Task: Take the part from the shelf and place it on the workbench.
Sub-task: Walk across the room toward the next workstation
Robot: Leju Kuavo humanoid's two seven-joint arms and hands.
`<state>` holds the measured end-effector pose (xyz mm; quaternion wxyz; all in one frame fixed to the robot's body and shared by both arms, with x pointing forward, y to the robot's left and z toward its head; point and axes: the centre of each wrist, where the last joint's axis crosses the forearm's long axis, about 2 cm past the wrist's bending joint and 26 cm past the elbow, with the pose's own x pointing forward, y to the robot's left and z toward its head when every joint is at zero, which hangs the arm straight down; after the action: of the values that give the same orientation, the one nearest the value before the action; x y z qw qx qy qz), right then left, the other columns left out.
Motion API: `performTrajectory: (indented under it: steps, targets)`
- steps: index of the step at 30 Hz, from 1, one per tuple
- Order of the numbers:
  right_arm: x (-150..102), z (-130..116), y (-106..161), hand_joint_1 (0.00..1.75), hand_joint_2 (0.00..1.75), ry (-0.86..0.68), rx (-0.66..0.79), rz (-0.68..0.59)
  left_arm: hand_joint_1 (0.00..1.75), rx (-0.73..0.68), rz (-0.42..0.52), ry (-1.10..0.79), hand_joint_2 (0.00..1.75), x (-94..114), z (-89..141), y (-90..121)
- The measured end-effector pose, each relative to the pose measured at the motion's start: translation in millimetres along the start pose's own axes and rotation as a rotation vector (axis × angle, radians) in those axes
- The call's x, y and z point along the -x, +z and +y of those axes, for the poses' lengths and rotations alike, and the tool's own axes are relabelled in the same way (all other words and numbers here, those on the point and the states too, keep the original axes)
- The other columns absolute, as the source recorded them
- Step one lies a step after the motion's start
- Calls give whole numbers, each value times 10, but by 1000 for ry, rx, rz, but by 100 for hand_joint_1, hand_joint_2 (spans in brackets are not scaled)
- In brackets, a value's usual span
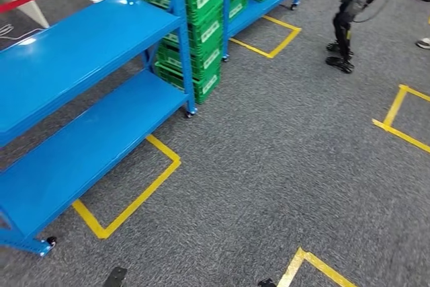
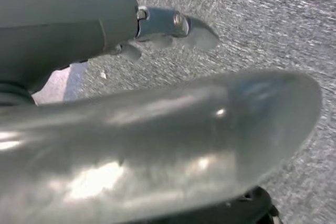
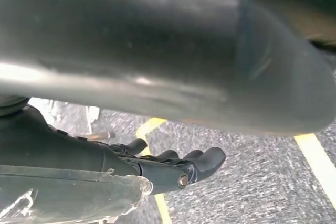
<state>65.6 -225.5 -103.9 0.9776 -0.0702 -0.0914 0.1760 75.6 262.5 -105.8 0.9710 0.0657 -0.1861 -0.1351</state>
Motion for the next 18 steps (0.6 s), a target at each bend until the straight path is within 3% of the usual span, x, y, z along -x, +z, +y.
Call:
performTrajectory:
  steps: [18]
  targets:
    - [40, 4, 0, 0, 0, -3, 0, 15, 0, 5, 11, 5, 0, 66, -34, 19]
